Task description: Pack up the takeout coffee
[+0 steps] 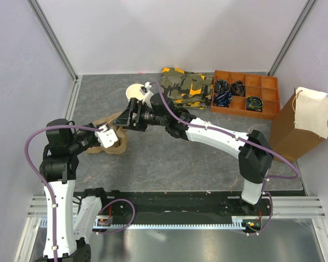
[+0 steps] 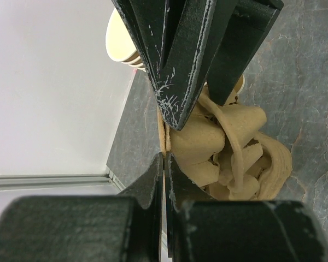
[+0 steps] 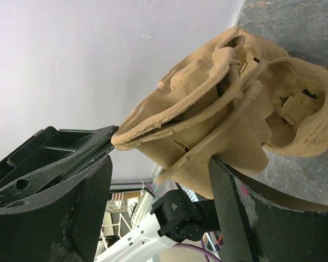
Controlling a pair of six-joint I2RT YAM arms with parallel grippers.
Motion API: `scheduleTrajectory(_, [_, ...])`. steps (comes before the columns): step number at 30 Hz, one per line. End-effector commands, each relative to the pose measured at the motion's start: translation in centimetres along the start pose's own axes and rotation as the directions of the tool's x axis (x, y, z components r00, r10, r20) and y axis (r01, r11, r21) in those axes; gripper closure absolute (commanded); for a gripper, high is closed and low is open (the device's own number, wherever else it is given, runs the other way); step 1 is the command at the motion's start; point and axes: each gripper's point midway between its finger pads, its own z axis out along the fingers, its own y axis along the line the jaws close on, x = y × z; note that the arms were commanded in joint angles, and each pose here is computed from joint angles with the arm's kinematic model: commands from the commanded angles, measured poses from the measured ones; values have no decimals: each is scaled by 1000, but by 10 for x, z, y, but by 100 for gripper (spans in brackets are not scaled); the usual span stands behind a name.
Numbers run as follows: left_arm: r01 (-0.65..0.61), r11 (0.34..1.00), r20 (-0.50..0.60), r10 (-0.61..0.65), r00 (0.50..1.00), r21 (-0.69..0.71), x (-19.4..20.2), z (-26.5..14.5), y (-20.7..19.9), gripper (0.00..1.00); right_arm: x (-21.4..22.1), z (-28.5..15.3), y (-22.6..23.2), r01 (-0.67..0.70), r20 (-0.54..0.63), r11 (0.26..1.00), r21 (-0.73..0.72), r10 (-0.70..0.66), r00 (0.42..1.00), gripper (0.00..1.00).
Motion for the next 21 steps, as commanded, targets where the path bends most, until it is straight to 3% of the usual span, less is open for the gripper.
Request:
scheduleTrajectory(1, [1,1000,48,0,999,-12,-11,1,6,98,-7,2,7,6,16,1000,-4,-6,1000,21])
scheduleTrajectory(10, [19,998,-12,-20,1000,-56,4,3,13,98,10,-15,-53,53,-43,984,168,-47,998,27])
scheduleTrajectory(13, [37,997,-11,-38,999,-66,4,4,15,98,16,-18,-69,63,-63,978,200,-52,997,36])
scheduleTrajectory(19, [43,995,-23,-45,999,-89,5,2,20,98,22,-16,-93,57,-87,965,256,-35,996,72])
scheduleTrajectory(20, [37,995,-27,-40,999,-92,6,2,20,98,19,-17,-96,52,-84,963,263,-31,996,84])
scheduleTrajectory(21, [33,995,-29,-36,999,-93,6,1,20,98,19,-19,-97,49,-86,963,266,-27,996,90])
